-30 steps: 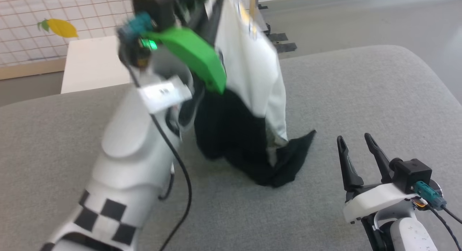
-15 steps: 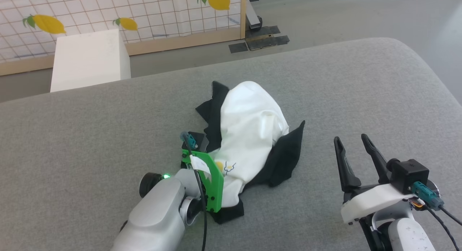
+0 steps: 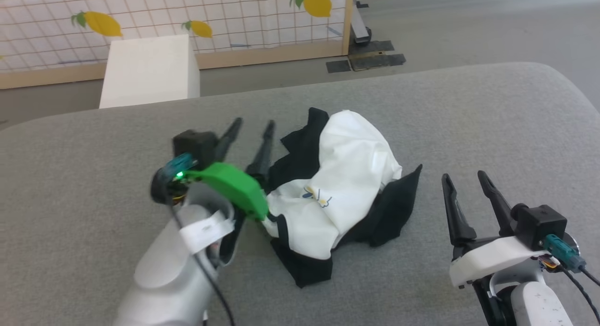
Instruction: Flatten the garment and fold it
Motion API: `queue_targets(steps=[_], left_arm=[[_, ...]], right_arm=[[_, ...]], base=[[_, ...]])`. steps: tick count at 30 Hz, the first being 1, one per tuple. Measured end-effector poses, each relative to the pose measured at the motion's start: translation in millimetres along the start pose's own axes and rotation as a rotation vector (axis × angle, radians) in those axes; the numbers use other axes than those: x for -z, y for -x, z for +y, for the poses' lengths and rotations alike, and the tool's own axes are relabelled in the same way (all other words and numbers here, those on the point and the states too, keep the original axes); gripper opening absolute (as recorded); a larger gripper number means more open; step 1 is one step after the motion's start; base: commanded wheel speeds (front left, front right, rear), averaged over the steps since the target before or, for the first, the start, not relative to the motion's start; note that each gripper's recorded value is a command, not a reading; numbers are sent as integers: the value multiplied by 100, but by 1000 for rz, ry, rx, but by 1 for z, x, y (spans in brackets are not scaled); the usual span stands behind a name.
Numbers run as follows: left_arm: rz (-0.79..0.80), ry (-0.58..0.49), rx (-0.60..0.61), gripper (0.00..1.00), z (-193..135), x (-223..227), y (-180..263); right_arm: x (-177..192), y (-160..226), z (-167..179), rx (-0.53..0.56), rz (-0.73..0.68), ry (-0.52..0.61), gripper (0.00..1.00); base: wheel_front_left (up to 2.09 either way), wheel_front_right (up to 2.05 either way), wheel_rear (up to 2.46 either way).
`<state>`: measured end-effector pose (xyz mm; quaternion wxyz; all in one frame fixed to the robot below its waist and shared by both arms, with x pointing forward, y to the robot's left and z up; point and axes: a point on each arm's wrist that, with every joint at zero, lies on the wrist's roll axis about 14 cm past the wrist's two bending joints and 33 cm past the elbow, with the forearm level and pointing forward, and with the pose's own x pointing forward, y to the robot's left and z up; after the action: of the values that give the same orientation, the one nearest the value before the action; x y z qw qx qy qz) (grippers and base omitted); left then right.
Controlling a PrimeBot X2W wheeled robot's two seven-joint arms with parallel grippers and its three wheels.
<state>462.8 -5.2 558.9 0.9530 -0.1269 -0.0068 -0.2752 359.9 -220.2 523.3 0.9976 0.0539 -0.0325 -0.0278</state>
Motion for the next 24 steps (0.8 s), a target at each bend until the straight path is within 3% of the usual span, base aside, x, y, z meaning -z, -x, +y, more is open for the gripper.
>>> queue_targets(steps=[6, 14, 24], left_arm=[[-122, -40, -138, 100, 45, -23, 34], [-161, -90, -303, 100, 85, -27, 91], [-111, -92, -416, 100, 103, -2, 134]], right_arm=[[-7, -5, 7, -23, -15, 8, 100], [-10, -4, 11, -36, -15, 12, 100], [-1, -1, 12, -37, 14, 11, 100]], base=[[0, 0, 0], [0, 0, 0], [0, 0, 0]])
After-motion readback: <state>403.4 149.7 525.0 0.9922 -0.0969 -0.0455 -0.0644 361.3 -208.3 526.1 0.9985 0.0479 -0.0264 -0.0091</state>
